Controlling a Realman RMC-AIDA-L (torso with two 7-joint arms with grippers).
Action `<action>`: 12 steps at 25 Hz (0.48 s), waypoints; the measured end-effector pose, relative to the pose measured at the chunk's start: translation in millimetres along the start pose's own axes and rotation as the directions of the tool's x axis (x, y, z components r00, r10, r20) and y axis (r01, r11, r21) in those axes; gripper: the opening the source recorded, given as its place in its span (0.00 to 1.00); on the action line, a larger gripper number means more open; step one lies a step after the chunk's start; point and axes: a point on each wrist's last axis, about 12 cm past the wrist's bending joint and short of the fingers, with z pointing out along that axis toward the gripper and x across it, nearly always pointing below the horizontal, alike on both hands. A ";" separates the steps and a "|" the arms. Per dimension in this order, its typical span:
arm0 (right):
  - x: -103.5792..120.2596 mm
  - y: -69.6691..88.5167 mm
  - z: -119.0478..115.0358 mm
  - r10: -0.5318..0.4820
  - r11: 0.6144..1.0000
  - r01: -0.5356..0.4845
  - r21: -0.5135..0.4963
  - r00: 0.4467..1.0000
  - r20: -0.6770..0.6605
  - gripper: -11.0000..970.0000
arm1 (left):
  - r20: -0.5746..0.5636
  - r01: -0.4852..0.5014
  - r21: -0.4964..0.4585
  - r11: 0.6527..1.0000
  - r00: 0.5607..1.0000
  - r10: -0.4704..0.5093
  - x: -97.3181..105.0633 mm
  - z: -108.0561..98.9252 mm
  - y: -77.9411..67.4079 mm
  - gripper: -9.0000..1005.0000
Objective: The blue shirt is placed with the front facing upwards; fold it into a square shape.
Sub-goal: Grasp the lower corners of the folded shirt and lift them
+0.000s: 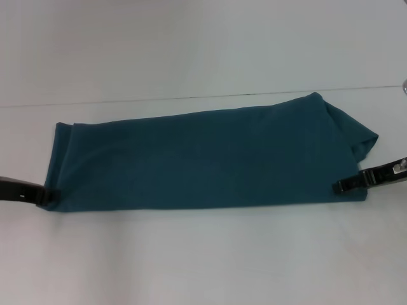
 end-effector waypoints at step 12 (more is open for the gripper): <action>0.5 1.4 5.8 -0.032 0.999 0.033 0.016 0.999 -0.039 0.52 | 0.000 0.002 -0.001 1.000 1.000 -0.002 -0.4 -0.6 1.0 0.03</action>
